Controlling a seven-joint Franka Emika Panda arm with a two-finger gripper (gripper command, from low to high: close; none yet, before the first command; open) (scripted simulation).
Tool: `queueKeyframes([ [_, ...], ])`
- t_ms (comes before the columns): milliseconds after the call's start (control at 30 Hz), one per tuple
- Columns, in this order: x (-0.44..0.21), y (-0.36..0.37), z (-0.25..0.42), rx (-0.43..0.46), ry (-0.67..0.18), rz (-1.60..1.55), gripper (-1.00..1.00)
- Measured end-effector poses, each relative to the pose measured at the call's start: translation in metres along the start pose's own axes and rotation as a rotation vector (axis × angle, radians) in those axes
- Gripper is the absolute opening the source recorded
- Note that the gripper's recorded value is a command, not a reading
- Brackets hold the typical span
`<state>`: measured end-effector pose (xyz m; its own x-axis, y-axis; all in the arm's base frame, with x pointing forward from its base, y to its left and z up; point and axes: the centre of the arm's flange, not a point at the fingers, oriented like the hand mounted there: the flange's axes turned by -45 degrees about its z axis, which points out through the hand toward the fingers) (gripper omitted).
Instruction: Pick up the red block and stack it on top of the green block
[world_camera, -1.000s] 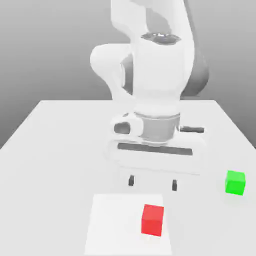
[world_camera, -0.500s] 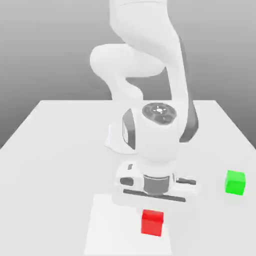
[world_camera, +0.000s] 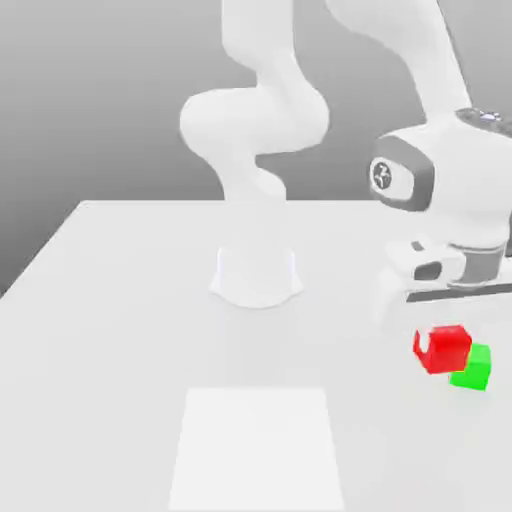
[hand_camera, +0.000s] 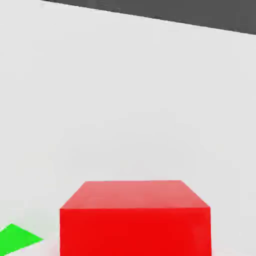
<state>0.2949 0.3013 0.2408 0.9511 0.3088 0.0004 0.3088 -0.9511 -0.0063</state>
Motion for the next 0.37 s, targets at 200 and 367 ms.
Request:
queueKeyframes([
  [200, -0.023, -0.040, 0.031, -0.006, 0.003, -0.082, -1.00],
  [367, -0.024, -0.038, 0.058, -0.006, 0.001, -0.077, 1.00],
])
